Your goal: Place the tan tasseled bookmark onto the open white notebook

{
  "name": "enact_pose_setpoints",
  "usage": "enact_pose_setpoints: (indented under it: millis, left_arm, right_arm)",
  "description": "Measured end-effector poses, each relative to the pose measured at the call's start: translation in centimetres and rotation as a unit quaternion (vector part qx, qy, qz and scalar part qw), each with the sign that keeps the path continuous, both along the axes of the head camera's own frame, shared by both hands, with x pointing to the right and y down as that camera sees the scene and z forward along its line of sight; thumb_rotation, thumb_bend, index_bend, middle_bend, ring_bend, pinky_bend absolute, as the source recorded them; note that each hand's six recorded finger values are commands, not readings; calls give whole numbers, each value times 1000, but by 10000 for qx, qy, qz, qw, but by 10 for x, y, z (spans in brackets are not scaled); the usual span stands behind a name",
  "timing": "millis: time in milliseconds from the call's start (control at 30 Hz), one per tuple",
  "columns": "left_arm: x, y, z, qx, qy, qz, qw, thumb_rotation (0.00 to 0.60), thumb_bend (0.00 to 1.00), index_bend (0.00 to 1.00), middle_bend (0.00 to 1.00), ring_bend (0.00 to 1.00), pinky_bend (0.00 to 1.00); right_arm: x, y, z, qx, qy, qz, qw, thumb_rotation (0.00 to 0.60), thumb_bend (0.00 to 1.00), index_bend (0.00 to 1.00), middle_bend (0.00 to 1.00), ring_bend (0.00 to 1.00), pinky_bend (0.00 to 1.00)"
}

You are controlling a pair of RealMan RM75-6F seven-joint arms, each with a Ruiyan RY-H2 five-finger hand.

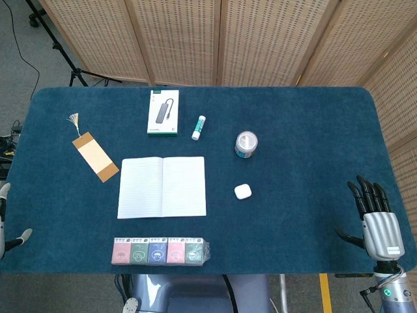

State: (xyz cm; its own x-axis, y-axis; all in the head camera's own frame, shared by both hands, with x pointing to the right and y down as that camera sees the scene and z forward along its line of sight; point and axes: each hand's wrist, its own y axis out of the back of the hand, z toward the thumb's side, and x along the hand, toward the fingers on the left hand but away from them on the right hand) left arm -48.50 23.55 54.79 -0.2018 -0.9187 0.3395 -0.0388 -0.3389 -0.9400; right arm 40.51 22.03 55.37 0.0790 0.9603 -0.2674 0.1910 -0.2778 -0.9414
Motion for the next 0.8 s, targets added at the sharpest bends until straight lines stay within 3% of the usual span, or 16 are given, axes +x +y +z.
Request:
enact_pose_setpoints:
  millis: [233,400,533,800]
  left_arm:
    - [0,-1,2,-41,-16,94,9999,600,0,0,0,0,0]
    - [2,-14,12,-129,127,436,9989,600,0,0,0,0,0]
    - [5,-36,30,-312,59,1105,9934,600,0,0,0,0,0]
    - [14,-101,67,-566,-91,2497,9666,600,0,0,0,0,0]
  right_arm:
    - [1,0,0,-32,-38,28,10000,600,0,5,0,0,0]
    - [2,-1,0,-51,-63,52,10000,600,0,5,0,0,0]
    - [1,-2,4,-95,-16,71,9999,600,0,5,0,0,0]
    - [4,-5,17,-280,197,195,9992,600,0,5,0,0,0]
